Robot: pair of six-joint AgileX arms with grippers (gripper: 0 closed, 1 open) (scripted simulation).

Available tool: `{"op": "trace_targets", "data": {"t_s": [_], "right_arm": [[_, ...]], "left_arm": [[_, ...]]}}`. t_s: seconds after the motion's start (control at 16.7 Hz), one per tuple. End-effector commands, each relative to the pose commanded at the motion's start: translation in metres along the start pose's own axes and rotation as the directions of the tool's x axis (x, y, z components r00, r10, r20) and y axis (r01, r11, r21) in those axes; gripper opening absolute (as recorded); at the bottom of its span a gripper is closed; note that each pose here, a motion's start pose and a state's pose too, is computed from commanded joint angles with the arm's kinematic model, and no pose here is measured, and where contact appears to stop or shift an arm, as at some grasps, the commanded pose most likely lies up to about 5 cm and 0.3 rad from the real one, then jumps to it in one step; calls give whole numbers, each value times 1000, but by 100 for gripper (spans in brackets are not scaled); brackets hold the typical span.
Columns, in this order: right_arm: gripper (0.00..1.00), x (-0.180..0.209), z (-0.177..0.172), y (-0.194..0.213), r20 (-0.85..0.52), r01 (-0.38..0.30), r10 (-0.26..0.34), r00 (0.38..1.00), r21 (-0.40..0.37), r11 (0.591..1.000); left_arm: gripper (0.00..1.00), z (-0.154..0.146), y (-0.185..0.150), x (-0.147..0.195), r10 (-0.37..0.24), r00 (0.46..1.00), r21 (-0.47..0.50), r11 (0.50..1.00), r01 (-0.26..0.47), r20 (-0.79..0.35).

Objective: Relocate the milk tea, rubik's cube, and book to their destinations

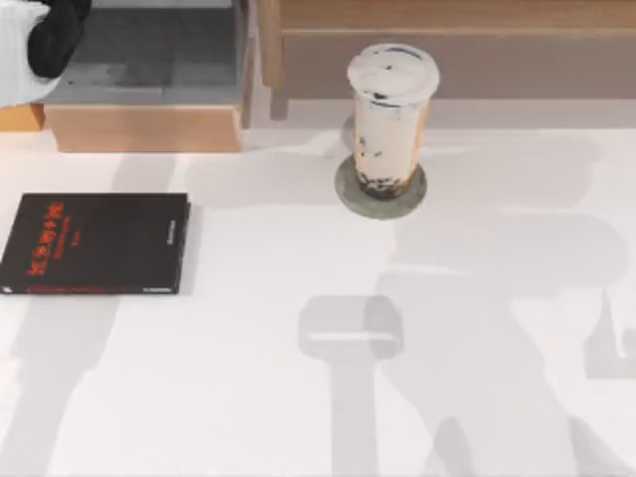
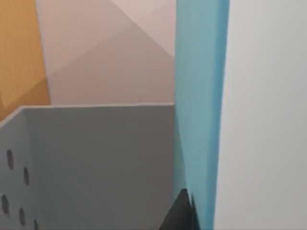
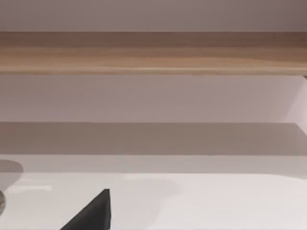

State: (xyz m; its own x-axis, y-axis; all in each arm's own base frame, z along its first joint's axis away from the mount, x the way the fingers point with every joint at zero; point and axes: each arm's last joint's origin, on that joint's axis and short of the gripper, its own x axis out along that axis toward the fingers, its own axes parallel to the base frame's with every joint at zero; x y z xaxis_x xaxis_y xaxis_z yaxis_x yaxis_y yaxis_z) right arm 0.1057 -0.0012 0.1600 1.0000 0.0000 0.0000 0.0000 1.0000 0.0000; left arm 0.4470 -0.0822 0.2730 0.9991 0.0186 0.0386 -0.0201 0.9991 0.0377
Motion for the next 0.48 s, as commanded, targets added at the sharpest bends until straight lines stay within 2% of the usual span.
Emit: {"op": "trace_targets", "data": {"t_s": [0.48], "right_arm": [[100,0,0,0,0,0,0,1000,0,1000]], "left_arm": [[0,-14,-29,4,-39,998,-59,998,37,-39]]}}
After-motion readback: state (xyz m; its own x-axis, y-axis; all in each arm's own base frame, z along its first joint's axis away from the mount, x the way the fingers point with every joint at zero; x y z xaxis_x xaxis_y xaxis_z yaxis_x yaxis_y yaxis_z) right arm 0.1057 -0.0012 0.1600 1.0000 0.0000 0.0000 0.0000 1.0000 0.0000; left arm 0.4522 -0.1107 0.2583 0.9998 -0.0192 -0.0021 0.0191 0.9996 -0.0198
